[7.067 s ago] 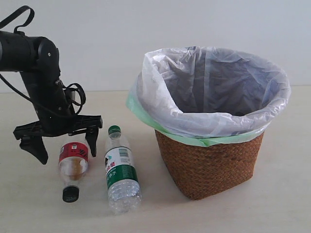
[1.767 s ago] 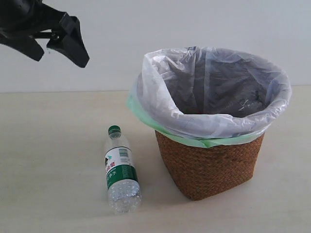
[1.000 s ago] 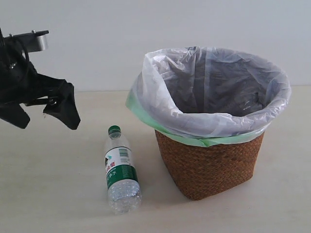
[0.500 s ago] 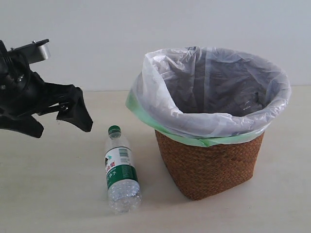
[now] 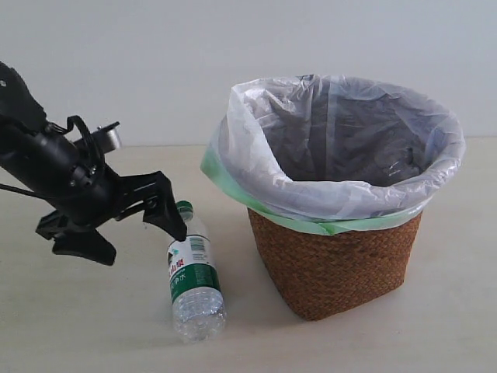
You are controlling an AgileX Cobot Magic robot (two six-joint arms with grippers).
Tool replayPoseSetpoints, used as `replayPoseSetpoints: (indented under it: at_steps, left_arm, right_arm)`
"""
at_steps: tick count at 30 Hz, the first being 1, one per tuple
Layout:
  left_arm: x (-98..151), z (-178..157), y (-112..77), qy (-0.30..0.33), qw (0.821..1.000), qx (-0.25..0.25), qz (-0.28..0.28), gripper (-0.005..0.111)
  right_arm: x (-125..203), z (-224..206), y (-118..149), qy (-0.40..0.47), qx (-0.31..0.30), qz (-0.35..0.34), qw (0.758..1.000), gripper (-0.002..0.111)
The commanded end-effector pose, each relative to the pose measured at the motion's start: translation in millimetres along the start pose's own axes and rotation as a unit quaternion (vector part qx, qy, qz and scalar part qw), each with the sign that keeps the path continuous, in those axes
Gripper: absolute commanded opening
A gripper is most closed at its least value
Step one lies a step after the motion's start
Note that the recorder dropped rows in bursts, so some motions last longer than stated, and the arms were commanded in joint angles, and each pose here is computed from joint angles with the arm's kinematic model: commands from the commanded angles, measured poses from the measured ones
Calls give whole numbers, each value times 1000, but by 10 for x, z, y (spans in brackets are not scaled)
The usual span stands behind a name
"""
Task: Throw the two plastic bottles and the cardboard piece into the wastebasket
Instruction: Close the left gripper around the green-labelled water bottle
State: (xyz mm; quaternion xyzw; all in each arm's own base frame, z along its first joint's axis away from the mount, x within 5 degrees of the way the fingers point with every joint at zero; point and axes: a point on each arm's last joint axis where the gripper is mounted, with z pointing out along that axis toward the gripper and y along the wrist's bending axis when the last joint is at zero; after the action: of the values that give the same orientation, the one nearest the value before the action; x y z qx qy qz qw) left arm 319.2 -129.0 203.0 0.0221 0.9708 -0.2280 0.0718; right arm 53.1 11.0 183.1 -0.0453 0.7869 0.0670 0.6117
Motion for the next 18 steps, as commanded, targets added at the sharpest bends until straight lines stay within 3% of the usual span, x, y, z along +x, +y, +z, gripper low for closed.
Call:
replayPoseSetpoints:
  at_steps: [1, 18]
  left_arm:
    - [20, 234, -101, 22, 999, 43, -3, 108]
    - [77, 693, -37, 78, 995, 30, -55, 108]
  right_arm:
    - [-10, -4, -5, -6, 4, -4, 1000, 0]
    - [-10, -4, -5, -6, 4, -4, 1000, 0]
